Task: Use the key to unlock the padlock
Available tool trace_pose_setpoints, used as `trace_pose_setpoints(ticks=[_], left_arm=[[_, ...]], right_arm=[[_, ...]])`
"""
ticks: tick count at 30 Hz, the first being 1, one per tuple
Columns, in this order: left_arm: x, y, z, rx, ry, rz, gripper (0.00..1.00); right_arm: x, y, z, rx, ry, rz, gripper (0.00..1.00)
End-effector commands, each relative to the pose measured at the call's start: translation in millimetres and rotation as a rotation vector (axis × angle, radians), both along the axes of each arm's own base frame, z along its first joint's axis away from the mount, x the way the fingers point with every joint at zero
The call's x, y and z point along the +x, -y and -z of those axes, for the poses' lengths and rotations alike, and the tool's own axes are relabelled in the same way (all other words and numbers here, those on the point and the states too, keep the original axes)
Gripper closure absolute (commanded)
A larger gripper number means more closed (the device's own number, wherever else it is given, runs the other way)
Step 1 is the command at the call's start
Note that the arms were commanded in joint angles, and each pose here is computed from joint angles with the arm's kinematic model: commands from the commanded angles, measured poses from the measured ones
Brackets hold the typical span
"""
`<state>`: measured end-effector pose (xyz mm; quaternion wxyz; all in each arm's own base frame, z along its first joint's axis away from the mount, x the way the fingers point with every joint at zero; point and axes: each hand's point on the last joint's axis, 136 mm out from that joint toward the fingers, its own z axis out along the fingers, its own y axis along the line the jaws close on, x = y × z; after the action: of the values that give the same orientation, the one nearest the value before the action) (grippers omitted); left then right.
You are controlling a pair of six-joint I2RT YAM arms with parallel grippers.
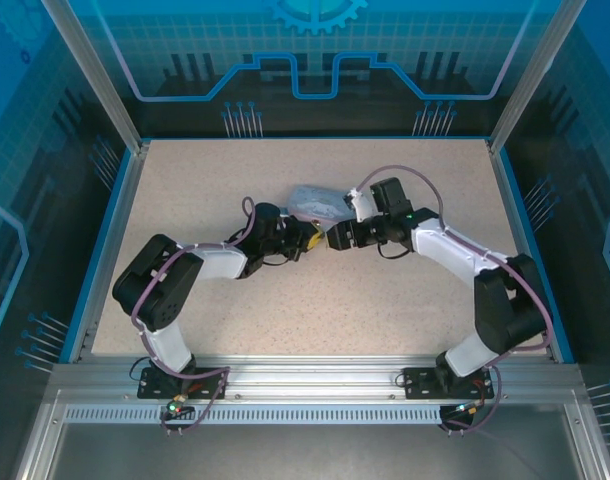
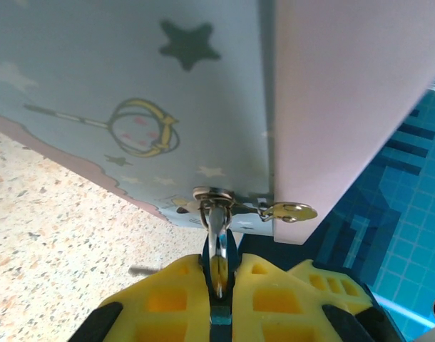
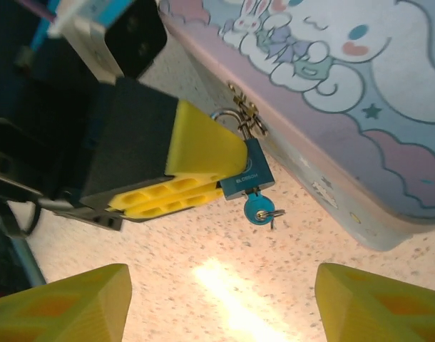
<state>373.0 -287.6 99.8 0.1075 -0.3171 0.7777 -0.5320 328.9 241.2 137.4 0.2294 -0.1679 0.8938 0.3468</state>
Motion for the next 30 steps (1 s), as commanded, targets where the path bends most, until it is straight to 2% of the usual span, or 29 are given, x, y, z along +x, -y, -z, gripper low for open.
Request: trace_pose_setpoints(ticks=[1, 6, 11, 12, 13, 14, 16, 17, 22, 24, 30], left_arm=[[-8, 1, 2, -0.004, 0.028, 0.041, 1.0], [-27, 3, 17, 0.025, 0.012, 0.077, 1.0], [-53, 19, 36, 0.047, -0.01, 0.146, 1.0], [-56, 22, 38, 0.048, -0.012, 0.154, 0.98], [-59, 24, 42, 0.047, -0.013, 0.166, 0.93], [-61, 27, 43, 0.039, -0.011, 0.176, 0.83], [-66, 25, 43, 0.031, -0.008, 0.182, 0.52], [-69, 21, 42, 0.041, 0.001, 0.175, 0.4], [-66, -14, 28, 0.158, 0.059, 0.137, 0.05], [-62, -28, 18, 0.2, 0.086, 0.113, 0.01], [-51, -75, -12, 0.319, 0.153, 0.028, 0.01]], right_arm=[[4, -9, -9, 0.121, -0.048, 0.086, 0.29], [5, -22, 14, 0.154, -0.135, 0.135, 0.28], [5, -34, 43, 0.155, -0.212, 0.171, 0.28], [6, -35, 47, 0.15, -0.219, 0.179, 0.29], [6, -35, 51, 0.148, -0.226, 0.186, 0.29], [7, -35, 54, 0.145, -0.231, 0.193, 0.29], [7, -33, 57, 0.135, -0.228, 0.207, 0.29], [7, -31, 57, 0.13, -0.22, 0.212, 0.29], [2, -24, 38, 0.131, -0.172, 0.217, 0.29], [-1, -24, 25, 0.14, -0.152, 0.214, 0.29], [-28, -22, 18, 0.135, -0.149, 0.202, 0.28]])
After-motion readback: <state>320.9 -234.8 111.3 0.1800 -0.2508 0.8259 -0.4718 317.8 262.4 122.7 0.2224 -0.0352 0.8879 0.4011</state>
